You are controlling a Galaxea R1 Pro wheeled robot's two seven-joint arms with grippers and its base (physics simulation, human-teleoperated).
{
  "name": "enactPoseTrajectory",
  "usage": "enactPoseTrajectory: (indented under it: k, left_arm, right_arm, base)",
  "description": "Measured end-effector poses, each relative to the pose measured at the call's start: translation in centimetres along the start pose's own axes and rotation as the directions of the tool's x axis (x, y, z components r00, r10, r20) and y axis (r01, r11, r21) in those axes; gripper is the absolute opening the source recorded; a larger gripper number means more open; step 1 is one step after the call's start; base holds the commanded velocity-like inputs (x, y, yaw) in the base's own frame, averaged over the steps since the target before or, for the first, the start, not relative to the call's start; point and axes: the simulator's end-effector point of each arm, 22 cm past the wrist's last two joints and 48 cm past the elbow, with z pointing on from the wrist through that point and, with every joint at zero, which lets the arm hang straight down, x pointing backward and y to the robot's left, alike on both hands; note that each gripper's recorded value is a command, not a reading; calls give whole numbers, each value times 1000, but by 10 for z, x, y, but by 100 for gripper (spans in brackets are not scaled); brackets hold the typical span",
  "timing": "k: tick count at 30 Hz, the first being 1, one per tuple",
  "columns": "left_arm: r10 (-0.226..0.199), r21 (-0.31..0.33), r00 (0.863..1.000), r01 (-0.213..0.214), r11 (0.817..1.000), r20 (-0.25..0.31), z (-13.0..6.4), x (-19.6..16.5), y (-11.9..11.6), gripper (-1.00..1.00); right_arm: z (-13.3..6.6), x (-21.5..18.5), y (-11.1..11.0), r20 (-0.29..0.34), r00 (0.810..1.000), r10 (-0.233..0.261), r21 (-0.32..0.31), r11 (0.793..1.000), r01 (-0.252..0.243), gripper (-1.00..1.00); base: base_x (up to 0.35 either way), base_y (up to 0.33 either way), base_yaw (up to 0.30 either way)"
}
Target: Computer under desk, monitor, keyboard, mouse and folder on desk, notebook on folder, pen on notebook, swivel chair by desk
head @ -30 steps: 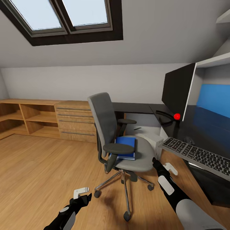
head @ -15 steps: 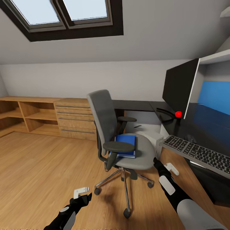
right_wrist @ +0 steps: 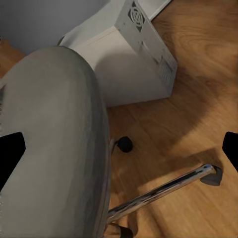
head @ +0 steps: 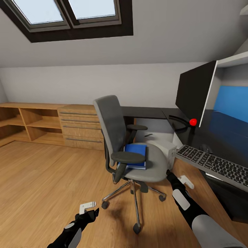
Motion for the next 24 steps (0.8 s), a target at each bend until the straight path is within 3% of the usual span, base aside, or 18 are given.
enactPoseTrajectory:
  k: [24]
  left_arm:
    - [1, -5, 1000, -1, 1000, -15, 3, 8, 3, 100]
  right_arm:
    - [2, 9, -4, -12, 1000, -3, 7, 1000, 3, 100]
  base:
    - [1, 0, 114]
